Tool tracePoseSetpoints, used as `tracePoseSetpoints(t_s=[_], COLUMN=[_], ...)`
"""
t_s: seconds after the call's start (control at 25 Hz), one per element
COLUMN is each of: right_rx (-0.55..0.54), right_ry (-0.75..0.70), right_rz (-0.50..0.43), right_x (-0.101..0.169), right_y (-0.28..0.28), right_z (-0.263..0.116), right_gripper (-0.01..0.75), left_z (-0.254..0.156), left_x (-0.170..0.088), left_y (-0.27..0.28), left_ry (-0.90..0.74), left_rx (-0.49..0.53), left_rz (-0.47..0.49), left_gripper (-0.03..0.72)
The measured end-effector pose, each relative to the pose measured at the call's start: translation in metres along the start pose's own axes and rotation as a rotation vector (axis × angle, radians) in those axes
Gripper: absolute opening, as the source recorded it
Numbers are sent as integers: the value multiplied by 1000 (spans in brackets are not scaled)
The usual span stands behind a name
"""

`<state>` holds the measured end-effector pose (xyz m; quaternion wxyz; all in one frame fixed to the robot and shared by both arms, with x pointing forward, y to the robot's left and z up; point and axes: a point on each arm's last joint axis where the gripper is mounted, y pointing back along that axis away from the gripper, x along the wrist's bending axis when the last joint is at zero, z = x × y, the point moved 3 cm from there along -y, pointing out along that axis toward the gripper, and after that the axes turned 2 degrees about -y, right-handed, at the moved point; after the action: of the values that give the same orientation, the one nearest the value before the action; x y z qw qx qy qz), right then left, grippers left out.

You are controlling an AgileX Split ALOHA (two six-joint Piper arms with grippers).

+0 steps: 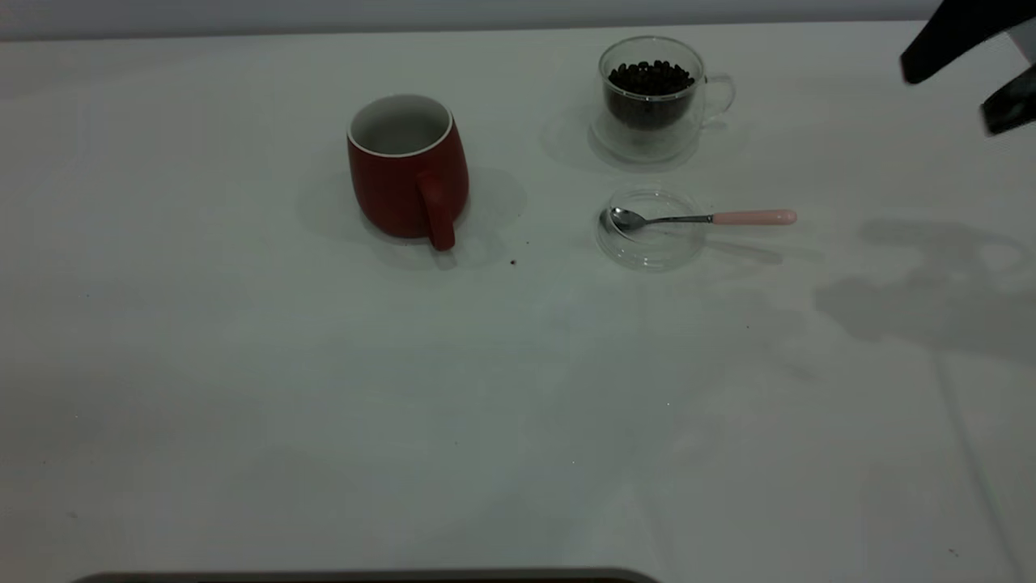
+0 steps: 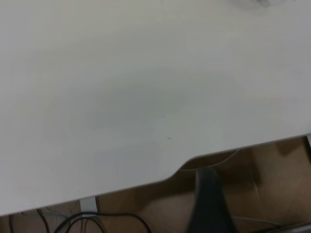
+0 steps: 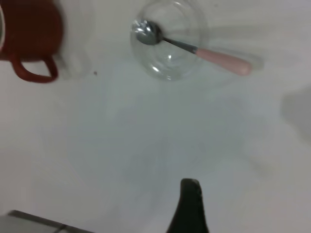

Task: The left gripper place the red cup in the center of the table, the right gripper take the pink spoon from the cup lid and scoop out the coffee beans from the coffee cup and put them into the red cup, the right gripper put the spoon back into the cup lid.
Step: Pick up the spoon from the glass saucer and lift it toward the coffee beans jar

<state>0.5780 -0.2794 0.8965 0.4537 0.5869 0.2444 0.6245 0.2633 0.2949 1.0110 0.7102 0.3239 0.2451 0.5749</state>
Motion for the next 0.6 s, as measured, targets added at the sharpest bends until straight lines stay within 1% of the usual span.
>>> tracePoseSetpoints(t_s=[0.28, 0.36, 0.6], right_rx=[31, 34, 4], right_ry=[-132, -165, -254], right_rz=[122, 144, 207], right_x=[-23, -31, -47], right_y=[-55, -71, -107], right_z=[0, -2, -5], right_gripper=[696, 695, 691], left_z=[0, 0, 0], left_x=[0, 0, 0], left_y=[0, 0, 0], left_ry=[0, 0, 0], left_rx=[0, 0, 0], left_rz=[0, 0, 0], left_gripper=[588, 588, 588])
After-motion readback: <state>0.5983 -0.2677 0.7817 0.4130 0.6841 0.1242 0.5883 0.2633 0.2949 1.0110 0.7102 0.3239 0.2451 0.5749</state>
